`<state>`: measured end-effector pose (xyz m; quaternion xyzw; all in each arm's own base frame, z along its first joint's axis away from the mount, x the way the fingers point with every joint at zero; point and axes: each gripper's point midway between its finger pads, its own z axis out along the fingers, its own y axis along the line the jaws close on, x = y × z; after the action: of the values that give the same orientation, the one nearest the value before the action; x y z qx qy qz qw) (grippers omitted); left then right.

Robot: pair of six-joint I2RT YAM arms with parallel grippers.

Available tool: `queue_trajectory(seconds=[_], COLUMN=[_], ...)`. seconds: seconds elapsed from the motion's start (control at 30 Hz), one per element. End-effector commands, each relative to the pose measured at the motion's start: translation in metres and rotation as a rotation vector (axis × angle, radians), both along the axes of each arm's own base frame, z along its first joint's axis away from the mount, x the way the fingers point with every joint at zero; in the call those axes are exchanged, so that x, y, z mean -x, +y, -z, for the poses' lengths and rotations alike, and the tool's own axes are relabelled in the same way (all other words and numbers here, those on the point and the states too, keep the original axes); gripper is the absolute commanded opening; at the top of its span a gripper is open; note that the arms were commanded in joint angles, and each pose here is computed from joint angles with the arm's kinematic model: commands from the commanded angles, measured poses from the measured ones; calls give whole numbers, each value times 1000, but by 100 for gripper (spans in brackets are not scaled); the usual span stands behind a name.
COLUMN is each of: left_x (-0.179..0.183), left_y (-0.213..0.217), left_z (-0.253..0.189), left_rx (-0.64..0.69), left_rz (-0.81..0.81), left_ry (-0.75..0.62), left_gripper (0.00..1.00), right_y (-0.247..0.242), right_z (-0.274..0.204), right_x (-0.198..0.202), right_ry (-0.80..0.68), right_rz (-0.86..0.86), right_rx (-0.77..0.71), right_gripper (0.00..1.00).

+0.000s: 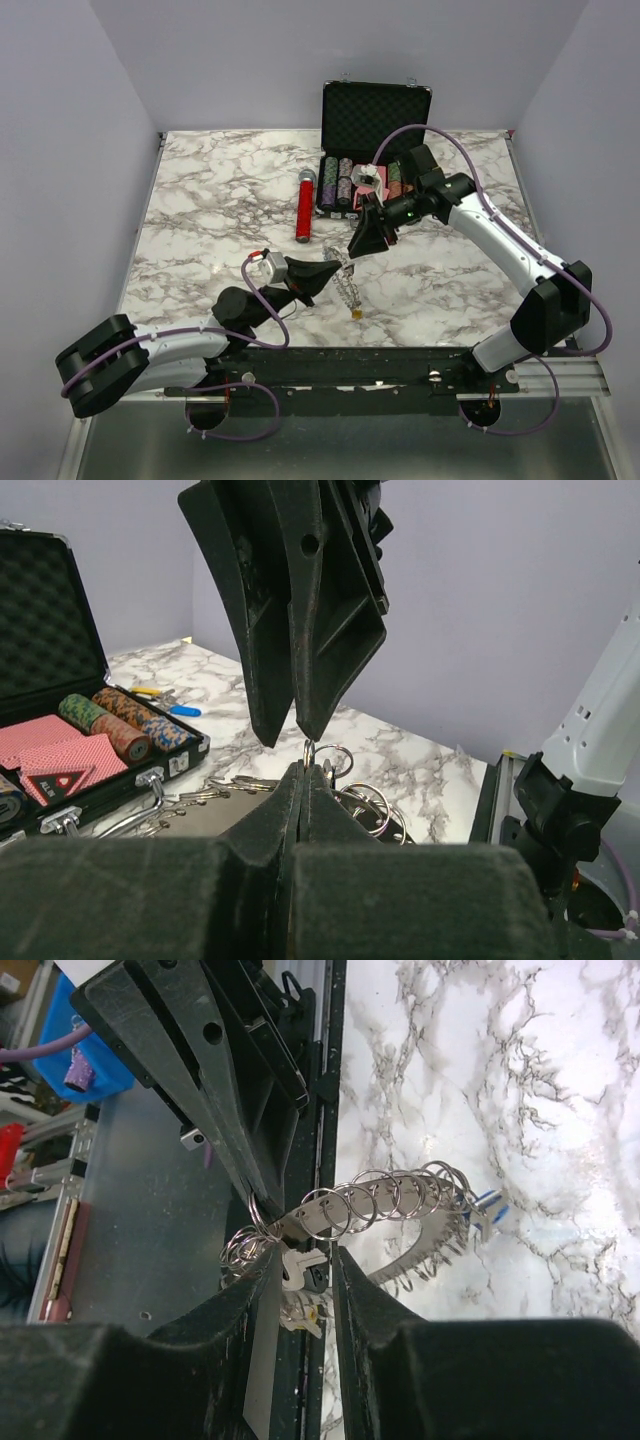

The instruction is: Put the keys on the keyring

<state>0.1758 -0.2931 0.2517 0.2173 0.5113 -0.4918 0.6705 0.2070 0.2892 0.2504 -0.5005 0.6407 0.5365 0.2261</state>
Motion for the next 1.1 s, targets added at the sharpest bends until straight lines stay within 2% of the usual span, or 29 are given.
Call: queue_trajectory(seconds=[0.0,0.63,0.7,0.8,1.07], left_x=[15,14,14,14,15], left_y=[26,23,23,23,26], left_z=[-78,-81,-81,-82,-85], left_rx=[263,262,263,268,279], left_rz=[-5,-2,-1,-1,-3], left_ry=[-171,-171,-170,-171,-174], left_gripper=[0,0,0,0,0], right_y=[5,13,14,14,14], right_z=[-11,-11,-10,-9,-5], right_x=[11,29,29,29,33], right_ry=[10,17,18,26,35], right_rz=[-47,-120,-117,-114,-120], right_rx=[-55,-73,-69,-65,-63], right_gripper=[34,34,31,20,4])
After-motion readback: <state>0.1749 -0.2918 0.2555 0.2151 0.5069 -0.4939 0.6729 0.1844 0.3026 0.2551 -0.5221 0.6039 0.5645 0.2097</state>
